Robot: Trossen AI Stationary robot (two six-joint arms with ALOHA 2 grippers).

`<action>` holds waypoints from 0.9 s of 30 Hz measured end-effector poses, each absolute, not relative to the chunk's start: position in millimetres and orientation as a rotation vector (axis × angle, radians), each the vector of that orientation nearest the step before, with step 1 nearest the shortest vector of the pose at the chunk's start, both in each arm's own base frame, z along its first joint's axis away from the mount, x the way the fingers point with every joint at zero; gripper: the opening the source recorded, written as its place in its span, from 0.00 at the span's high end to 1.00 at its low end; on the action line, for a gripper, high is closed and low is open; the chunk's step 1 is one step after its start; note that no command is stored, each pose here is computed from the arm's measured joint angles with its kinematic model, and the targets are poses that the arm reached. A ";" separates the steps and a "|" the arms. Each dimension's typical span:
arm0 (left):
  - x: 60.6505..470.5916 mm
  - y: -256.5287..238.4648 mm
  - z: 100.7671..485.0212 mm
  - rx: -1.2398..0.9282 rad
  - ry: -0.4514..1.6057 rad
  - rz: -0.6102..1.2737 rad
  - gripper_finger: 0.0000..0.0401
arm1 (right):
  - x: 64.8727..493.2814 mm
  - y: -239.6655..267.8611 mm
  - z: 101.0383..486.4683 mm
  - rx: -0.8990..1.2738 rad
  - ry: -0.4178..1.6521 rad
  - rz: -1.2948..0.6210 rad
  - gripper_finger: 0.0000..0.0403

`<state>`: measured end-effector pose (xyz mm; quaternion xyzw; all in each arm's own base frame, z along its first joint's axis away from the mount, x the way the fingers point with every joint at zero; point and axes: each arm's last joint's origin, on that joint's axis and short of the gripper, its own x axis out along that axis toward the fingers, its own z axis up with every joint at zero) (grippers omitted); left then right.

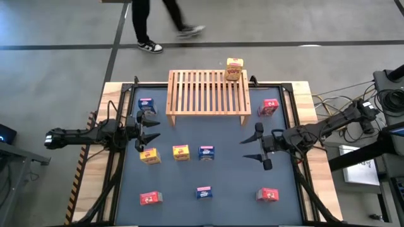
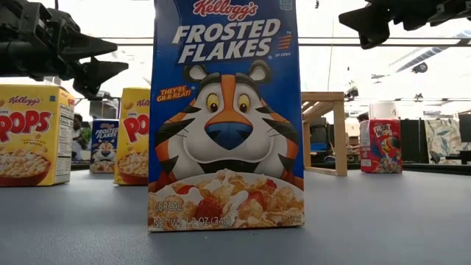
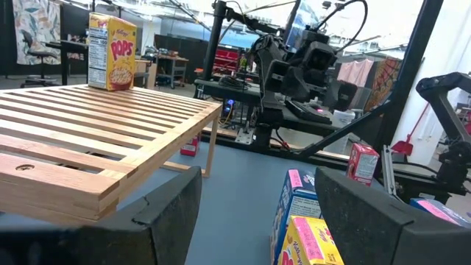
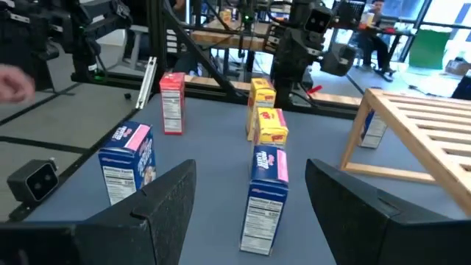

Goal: Stack cereal on shelf
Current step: Put the left yellow cereal box on the shelf aligned with the other yellow cereal box

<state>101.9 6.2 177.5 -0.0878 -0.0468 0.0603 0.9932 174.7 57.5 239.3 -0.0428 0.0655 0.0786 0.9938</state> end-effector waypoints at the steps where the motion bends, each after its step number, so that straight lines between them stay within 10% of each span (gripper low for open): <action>1: 101.9 6.2 177.4 -0.176 -0.093 0.121 0.38 | 175.9 58.1 238.5 -0.080 0.133 0.157 0.39; 12: 101.6 6.3 180.8 0.063 -0.111 0.133 0.38 | 191.3 65.3 221.5 -0.035 0.209 0.158 0.39; 27: 101.2 6.3 183.2 -0.143 -0.150 0.121 0.38 | 195.8 74.7 217.6 -0.029 0.197 0.165 0.39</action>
